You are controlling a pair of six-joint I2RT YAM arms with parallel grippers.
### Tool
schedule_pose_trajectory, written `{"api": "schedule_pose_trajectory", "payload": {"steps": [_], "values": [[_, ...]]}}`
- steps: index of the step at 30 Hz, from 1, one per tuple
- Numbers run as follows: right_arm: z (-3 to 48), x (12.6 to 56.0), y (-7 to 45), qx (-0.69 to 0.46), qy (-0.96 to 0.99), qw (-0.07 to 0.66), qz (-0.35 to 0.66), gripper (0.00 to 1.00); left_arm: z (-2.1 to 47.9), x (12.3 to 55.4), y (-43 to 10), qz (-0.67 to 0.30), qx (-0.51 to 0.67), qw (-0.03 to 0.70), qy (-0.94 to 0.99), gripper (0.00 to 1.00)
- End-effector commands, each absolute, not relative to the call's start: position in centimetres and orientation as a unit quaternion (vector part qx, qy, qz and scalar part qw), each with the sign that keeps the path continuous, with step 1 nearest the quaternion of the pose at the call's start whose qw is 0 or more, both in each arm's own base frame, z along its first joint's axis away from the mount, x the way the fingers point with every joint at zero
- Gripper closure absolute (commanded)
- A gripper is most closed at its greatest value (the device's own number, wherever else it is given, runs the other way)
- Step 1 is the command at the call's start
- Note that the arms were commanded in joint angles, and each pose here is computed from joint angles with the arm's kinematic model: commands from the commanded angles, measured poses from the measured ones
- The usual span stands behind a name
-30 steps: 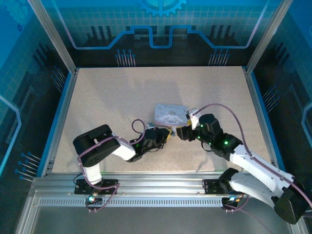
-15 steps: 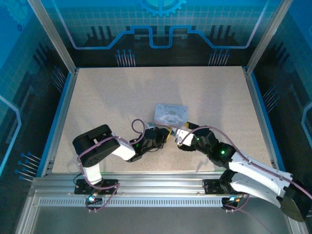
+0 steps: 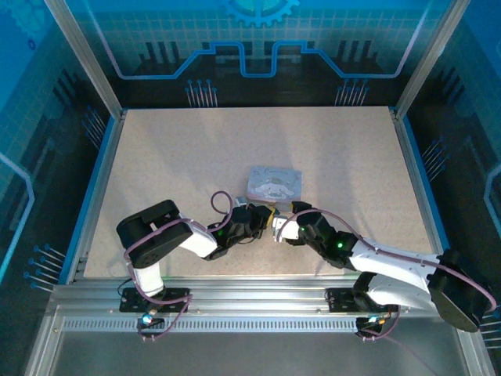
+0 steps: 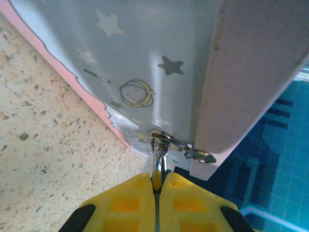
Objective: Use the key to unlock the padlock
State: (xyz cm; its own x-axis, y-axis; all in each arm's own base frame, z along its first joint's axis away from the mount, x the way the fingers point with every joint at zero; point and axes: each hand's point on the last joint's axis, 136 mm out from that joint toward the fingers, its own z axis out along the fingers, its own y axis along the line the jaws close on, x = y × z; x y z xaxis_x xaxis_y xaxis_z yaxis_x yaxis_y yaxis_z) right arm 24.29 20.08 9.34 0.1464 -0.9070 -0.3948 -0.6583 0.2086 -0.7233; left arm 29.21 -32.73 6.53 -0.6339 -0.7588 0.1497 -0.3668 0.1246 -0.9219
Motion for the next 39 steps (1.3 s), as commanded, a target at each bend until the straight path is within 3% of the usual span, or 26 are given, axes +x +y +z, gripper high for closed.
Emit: {"api": "schedule_pose_trajectory", "payload": {"steps": [1, 12, 39], "values": [[10.1, 24.2, 21.8, -0.613, 0.621, 0.474, -0.117, 0.30, 8.5, 29.6, -32.9, -0.559, -0.374, 0.194, 0.715, 0.95], [9.1, 24.5, 23.6, -0.631, 0.617, 0.462, -0.094, 0.37, 8.2, 29.6, -32.9, -0.559, -0.375, 0.191, 0.714, 0.95], [8.4, 25.5, 24.5, -0.632, 0.618, 0.457, -0.101, 0.74, 8.0, 29.6, -33.2, -0.562, -0.376, 0.184, 0.713, 0.96]]}}
